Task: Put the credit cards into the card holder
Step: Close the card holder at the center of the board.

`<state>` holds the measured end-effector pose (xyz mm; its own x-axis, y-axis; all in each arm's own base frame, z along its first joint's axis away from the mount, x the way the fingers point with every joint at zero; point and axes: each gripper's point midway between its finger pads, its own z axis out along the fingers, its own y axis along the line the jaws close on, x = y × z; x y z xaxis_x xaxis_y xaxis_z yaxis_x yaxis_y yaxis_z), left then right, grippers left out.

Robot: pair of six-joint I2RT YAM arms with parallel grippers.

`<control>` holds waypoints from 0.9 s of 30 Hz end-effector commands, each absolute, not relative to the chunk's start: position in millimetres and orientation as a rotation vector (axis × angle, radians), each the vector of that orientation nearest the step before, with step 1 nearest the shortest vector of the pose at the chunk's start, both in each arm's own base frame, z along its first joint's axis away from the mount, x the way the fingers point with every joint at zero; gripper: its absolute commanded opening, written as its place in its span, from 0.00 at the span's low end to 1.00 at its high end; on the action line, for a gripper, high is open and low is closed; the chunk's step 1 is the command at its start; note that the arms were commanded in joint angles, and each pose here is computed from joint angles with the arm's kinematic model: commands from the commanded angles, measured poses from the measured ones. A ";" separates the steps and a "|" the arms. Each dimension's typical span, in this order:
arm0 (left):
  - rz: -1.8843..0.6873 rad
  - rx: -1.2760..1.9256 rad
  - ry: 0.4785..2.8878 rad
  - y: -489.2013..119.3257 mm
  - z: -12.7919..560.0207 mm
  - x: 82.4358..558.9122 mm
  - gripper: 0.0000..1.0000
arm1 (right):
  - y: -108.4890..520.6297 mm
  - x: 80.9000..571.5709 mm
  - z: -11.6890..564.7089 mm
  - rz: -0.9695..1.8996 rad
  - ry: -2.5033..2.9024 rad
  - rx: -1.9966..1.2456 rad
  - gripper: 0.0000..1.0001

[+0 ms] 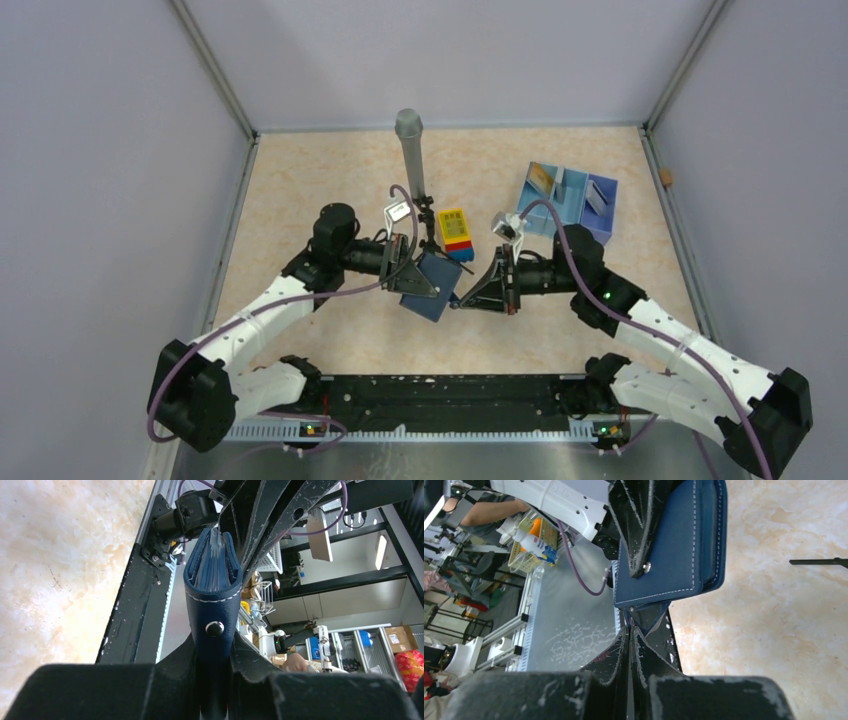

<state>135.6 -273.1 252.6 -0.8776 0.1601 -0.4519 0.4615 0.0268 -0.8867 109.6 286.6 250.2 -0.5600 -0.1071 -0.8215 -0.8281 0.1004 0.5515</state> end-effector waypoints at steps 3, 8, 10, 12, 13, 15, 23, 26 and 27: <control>-1.868 0.623 2.059 -270.1 247.4 151.7 0.00 | 287.6 82.4 276.1 1.637 1.587 -1.067 0.00; -1.788 0.599 2.128 -267.3 232.9 154.6 0.00 | 291.9 87.5 285.4 1.641 1.543 -1.043 0.00; -1.776 0.605 2.118 -266.7 233.3 154.4 0.00 | 295.3 93.7 283.1 1.630 1.563 -1.017 0.00; -1.776 0.611 2.112 -266.5 234.7 153.5 0.00 | 298.9 100.0 278.9 1.615 1.588 -0.995 0.00; -1.773 0.616 2.106 -266.3 234.9 153.5 0.00 | 300.3 106.6 275.0 1.588 1.617 -0.961 0.00; -1.751 0.615 2.090 -265.2 234.8 154.8 0.00 | 298.8 127.4 267.3 1.484 1.684 -0.839 0.00; -1.640 0.495 1.881 -263.3 255.4 172.7 0.00 | 277.8 165.8 264.0 1.431 1.688 -0.327 0.57; -1.631 0.539 1.868 -262.7 255.1 167.6 0.00 | 283.4 168.0 260.4 1.458 1.690 -0.323 0.61; -1.657 0.563 1.878 -264.0 253.8 163.9 0.00 | 286.6 167.0 262.7 1.479 1.674 -0.339 0.61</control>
<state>161.0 -260.6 233.8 -0.8166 -0.0267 -0.5766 0.5613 0.1964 -0.8040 153.9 279.2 230.2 -0.6345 0.1940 -0.7482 -0.6808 0.3180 0.6598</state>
